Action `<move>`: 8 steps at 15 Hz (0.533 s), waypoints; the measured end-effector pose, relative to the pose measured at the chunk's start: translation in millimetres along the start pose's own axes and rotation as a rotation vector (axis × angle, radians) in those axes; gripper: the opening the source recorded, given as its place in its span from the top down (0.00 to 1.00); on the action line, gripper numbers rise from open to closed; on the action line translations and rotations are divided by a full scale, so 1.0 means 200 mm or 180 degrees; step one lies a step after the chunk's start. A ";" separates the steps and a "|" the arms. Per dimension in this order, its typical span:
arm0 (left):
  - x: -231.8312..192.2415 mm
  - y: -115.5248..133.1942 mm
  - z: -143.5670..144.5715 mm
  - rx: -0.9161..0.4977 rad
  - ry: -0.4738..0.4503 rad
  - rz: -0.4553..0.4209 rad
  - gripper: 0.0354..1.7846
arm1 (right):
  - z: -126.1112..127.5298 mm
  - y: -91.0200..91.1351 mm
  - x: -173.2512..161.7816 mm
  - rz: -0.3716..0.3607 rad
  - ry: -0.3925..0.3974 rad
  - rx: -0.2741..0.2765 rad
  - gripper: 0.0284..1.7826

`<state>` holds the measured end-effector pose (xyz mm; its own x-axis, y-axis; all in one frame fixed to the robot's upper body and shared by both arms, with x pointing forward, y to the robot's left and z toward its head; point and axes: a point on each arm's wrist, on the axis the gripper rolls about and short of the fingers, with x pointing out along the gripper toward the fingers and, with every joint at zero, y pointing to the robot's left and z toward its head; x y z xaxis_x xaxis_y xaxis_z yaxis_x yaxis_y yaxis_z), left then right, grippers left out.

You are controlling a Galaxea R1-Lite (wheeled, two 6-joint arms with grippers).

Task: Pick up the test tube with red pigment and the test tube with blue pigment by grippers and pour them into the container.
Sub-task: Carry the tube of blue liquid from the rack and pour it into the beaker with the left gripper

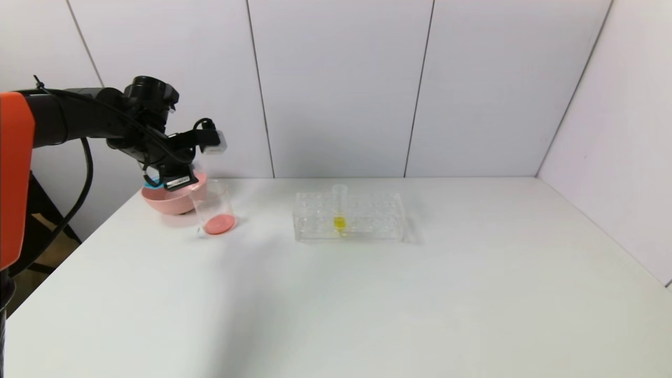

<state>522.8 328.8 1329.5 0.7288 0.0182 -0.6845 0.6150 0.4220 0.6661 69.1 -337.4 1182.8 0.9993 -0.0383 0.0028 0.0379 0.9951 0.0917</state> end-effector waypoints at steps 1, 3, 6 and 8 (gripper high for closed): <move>0.00 0.00 0.00 0.0015 0.0029 0.0014 0.75 | 0.00 0.00 0.00 0.0000 0.0000 0.0000 0.00; 0.00 -0.01 0.02 0.0080 0.0083 0.0042 0.75 | 0.00 0.00 0.00 0.0000 0.0000 -0.0001 0.00; -0.01 -0.02 0.04 0.0155 0.0208 0.0077 0.75 | 0.00 0.00 0.00 0.0001 0.0000 0.0000 0.00; -0.01 -0.04 0.07 0.0199 0.0263 0.0102 0.75 | 0.00 0.00 0.00 0.0000 0.0000 -0.0001 0.00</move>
<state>521.2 313.0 1329.7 0.7227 0.1067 -0.6829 0.6111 0.3628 0.7035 69.1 -337.4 1182.8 0.9993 -0.0383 0.0028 0.0379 0.9951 0.0913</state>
